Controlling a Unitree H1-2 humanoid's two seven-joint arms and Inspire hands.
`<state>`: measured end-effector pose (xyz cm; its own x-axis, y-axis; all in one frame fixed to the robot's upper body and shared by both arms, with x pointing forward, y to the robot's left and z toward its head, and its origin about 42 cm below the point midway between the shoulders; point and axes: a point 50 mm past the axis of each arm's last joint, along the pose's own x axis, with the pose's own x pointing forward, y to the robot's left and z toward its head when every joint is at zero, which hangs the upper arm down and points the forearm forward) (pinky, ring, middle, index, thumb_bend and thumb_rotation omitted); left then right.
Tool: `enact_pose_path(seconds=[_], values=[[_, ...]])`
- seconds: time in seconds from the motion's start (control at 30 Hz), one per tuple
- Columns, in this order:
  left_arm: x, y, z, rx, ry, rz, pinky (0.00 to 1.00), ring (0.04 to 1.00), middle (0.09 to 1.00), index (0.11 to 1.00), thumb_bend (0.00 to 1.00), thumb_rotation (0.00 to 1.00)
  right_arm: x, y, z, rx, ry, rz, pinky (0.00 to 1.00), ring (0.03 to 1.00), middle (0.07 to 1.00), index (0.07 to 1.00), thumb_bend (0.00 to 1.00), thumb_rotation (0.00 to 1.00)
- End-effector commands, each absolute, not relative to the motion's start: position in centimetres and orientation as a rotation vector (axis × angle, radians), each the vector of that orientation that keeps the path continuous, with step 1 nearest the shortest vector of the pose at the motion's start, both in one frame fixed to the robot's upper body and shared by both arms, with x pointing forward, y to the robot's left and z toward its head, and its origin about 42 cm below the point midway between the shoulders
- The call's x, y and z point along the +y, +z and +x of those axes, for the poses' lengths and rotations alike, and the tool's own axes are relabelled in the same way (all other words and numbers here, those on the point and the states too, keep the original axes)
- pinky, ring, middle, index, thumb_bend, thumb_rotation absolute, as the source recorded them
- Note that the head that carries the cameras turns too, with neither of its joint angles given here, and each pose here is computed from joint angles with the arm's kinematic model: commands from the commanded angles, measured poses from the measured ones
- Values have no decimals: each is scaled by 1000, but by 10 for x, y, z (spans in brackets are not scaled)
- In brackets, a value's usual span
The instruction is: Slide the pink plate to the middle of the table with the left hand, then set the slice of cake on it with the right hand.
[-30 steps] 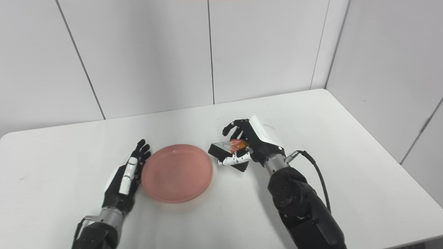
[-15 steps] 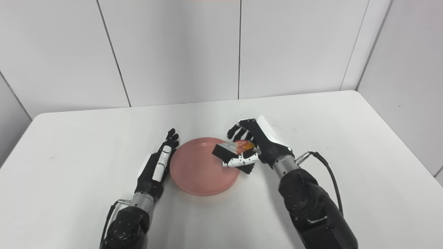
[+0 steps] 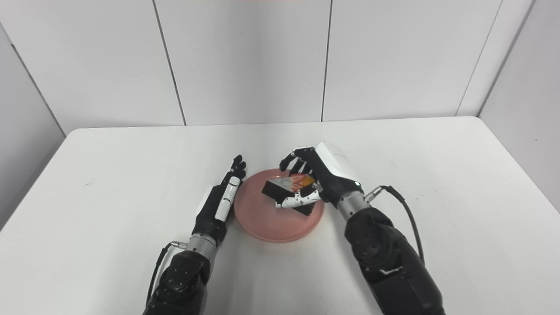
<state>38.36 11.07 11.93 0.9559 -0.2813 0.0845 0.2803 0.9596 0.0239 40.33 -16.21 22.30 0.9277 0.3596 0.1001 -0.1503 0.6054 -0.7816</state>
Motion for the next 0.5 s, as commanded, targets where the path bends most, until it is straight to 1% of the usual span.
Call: enact_pose_path(seconds=[0.0, 0.1, 0.27, 0.3, 0.47], values=[[102, 125, 385, -131, -300, 14, 997, 1000, 1000, 1000, 638, 1000, -151, 250, 414, -393, 288, -886, 263, 337, 468, 498, 523, 0], [101, 125, 385, -133, -301, 19, 990, 1000, 1000, 1000, 628, 1000, -147, 246, 417, -388, 301, -905, 235, 314, 477, 489, 525, 0], [101, 126, 385, -127, -299, 16, 984, 1000, 1000, 1000, 612, 1000, -143, 234, 423, -387, 317, -941, 218, 299, 476, 488, 526, 0], [101, 126, 385, -126, -298, 18, 987, 1000, 1000, 1000, 612, 1000, -142, 231, 425, -385, 319, -947, 191, 267, 474, 487, 527, 0], [102, 126, 385, -128, -296, 22, 993, 1000, 1000, 1000, 607, 1000, -139, 218, 431, -377, 335, -966, 171, 245, 472, 487, 527, 0]])
